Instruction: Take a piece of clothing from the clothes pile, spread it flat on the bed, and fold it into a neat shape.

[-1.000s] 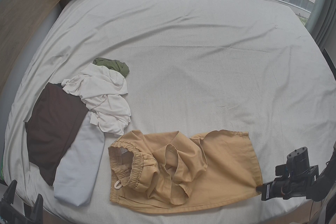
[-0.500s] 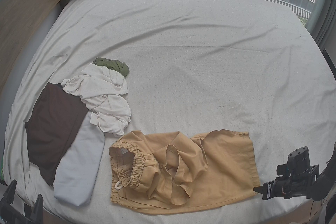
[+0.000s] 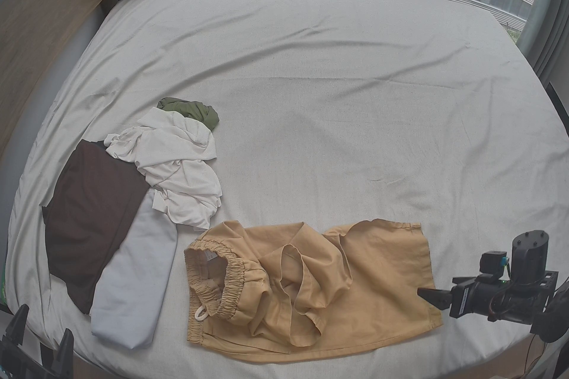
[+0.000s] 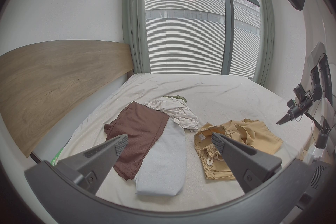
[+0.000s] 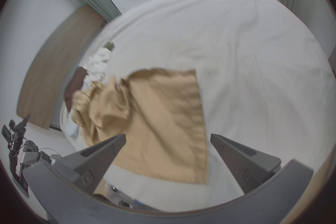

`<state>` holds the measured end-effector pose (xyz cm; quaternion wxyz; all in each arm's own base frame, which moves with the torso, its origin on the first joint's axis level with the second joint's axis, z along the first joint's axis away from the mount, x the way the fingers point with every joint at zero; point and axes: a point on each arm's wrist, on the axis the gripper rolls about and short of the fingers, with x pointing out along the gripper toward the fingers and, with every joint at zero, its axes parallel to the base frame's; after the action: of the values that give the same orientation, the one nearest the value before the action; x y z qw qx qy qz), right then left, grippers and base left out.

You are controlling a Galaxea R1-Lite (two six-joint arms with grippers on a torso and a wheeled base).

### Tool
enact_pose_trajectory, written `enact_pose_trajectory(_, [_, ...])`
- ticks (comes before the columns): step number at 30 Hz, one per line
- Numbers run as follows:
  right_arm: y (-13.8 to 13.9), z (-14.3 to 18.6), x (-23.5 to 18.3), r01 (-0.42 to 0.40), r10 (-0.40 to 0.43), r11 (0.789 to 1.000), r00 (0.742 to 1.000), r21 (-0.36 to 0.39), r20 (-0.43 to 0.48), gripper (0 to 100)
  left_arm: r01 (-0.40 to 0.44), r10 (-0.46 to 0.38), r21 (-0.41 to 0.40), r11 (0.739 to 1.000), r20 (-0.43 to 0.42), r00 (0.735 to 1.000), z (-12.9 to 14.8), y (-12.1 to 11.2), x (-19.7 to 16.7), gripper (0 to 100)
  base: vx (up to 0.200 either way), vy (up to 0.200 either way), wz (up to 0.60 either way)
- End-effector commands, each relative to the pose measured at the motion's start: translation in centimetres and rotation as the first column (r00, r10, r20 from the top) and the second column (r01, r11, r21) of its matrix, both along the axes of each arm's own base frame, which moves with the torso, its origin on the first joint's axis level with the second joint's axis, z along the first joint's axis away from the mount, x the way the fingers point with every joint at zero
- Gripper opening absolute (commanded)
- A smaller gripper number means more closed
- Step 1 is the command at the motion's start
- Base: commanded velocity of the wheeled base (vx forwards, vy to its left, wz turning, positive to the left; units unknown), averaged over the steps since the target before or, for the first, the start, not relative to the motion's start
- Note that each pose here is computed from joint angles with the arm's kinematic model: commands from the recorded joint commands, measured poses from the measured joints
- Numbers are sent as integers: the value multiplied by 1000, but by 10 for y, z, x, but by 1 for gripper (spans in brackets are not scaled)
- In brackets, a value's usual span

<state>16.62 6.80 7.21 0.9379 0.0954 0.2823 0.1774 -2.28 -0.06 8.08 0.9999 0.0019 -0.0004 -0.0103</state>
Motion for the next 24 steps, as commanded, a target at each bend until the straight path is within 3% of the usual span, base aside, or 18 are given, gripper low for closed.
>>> enact_pose_trajectory(1, [12, 31, 8, -100, 88, 994, 974, 50, 210, 100, 1, -1, 4, 1000, -1, 1000, -5, 0, 0, 100, 0, 0, 0])
enact_pose_trajectory(6, [20, 51, 16, -215, 194, 976, 930, 33, 312, 100, 2, -2, 4, 1000, -1, 1000, -5, 0, 0, 100, 0, 0, 0])
enact_pose_trajectory(15, [18, 52, 15, -264, 249, 964, 927, 19, 280, 100, 9, -9, 7, 1000, -2, 1000, -5, 0, 0, 100, 0, 0, 0])
enact_pose_trajectory(24, [15, 64, 10, -271, 246, 962, 910, 30, 334, 100, 25, -25, 42, 999, 8, 1000, -4, -1, 0, 100, 0, 0, 0])
